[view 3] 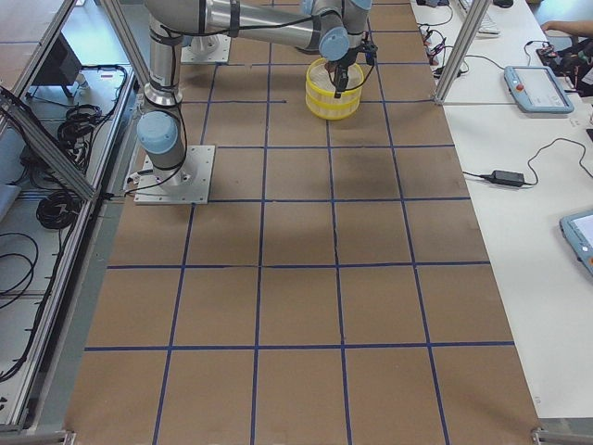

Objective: Place buns in different layers of steamer

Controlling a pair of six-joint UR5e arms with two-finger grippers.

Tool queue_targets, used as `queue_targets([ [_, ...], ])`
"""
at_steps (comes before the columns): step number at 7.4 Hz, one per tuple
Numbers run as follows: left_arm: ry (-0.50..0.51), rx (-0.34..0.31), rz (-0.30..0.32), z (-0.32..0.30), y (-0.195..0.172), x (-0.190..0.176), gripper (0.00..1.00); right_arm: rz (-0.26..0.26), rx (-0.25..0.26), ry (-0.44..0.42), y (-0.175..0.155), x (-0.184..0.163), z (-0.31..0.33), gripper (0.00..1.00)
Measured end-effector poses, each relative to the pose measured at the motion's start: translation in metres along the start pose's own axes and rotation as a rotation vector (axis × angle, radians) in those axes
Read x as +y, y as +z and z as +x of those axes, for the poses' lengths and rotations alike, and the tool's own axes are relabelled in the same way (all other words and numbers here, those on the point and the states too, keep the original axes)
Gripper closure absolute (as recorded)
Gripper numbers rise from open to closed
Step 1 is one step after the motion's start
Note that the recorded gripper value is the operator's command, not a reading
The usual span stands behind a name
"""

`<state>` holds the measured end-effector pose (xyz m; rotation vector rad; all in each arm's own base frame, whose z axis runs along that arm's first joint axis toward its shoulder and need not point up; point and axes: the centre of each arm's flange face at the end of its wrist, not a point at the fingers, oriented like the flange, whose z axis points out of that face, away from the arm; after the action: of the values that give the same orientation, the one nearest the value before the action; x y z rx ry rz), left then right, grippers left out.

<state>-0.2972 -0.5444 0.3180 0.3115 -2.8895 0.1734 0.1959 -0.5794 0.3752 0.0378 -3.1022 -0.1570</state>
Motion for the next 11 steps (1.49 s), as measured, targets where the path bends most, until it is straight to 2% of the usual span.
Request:
queue_targets([
  [2, 0.005, 0.003, 0.004, 0.001, -0.002, 0.0, 0.0, -0.007, -0.031, -0.046, -0.066, 0.047, 0.046, 0.0],
  [3, 0.045, -0.008, 0.021, -0.003, -0.009, -0.003, 0.0, 0.004, -0.038, -0.054, -0.086, 0.067, 0.05, 0.0],
  [5, 0.249, -0.103, 0.074, -0.045, -0.045, -0.025, 0.0, -0.014, -0.049, -0.059, -0.099, 0.084, 0.051, 0.0],
  [7, 0.373, -0.175, 0.009, -0.112, -0.109, -0.033, 0.0, -0.019, -0.046, -0.046, -0.102, 0.088, 0.05, 0.0],
  [9, 0.382, -0.203, -0.07, -0.153, -0.163, -0.011, 0.0, 0.009, -0.043, -0.031, -0.116, 0.088, 0.05, 0.0],
  [11, 0.383, -0.247, -0.099, -0.162, -0.185, 0.006, 0.0, 0.029, -0.04, -0.028, -0.126, 0.088, 0.05, 0.0],
])
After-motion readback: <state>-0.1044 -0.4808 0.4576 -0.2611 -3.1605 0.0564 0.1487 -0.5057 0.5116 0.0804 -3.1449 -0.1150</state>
